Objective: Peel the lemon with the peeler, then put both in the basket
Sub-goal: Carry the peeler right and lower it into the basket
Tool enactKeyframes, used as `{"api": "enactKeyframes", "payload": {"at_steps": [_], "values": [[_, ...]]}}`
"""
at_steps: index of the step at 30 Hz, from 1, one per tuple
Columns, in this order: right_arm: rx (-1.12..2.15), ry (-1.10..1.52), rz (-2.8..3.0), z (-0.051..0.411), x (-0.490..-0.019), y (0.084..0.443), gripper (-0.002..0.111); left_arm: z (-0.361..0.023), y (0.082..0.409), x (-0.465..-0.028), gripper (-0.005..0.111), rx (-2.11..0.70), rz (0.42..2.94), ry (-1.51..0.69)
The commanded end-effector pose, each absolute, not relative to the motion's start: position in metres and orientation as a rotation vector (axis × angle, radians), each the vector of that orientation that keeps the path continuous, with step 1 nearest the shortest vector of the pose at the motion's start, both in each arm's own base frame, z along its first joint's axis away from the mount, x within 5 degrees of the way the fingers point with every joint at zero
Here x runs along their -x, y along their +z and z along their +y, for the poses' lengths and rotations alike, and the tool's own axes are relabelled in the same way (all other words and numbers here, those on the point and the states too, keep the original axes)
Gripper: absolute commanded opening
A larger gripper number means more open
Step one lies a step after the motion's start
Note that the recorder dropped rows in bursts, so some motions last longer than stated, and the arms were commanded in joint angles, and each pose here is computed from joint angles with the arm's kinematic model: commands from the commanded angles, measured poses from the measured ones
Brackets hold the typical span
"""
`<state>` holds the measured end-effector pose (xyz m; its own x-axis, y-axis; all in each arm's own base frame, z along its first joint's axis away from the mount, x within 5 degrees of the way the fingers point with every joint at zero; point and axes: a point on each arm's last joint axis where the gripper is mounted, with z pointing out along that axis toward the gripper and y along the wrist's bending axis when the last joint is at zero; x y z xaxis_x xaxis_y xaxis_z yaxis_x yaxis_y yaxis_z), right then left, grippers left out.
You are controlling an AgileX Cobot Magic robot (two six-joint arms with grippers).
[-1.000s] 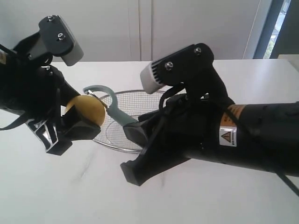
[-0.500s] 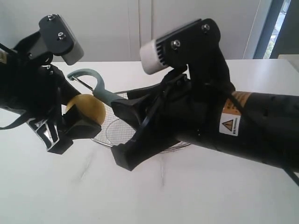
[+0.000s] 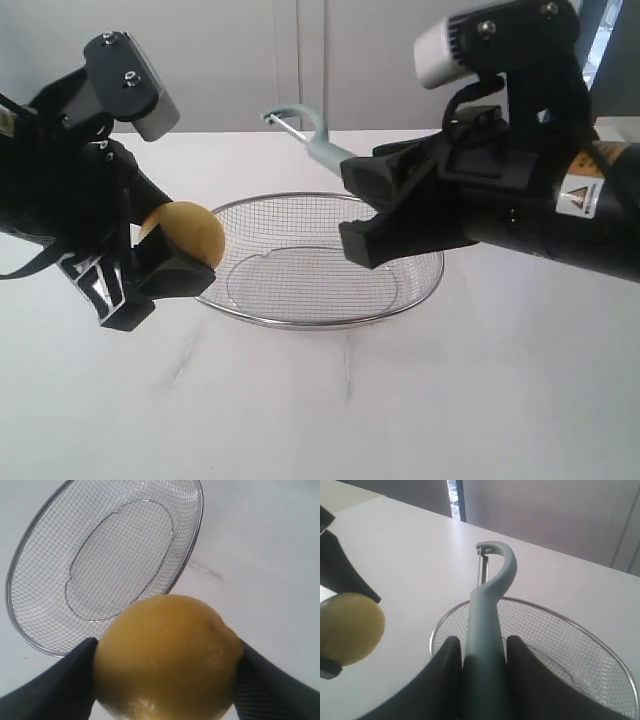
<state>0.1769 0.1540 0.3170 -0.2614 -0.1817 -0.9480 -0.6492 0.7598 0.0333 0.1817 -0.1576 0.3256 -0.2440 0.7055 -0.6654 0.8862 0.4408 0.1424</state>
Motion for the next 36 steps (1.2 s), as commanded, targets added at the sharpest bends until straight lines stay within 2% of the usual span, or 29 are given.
{"api": "enactKeyframes", "payload": {"at_steps": [1,20,36], "values": [[0.587,0.470,1.813,0.143,-0.186,0.321,0.000,-0.158,0.327,-0.179,0.000,-1.313,2.030,-0.370],[0.546,0.367,1.975,0.161,-0.255,0.268,0.000,-0.158,0.327,-0.179,0.000,-1.293,2.040,-0.392],[0.571,0.339,2.078,0.175,-0.277,0.216,0.000,-0.159,0.327,-0.178,0.000,-1.286,2.042,-0.405]]}}
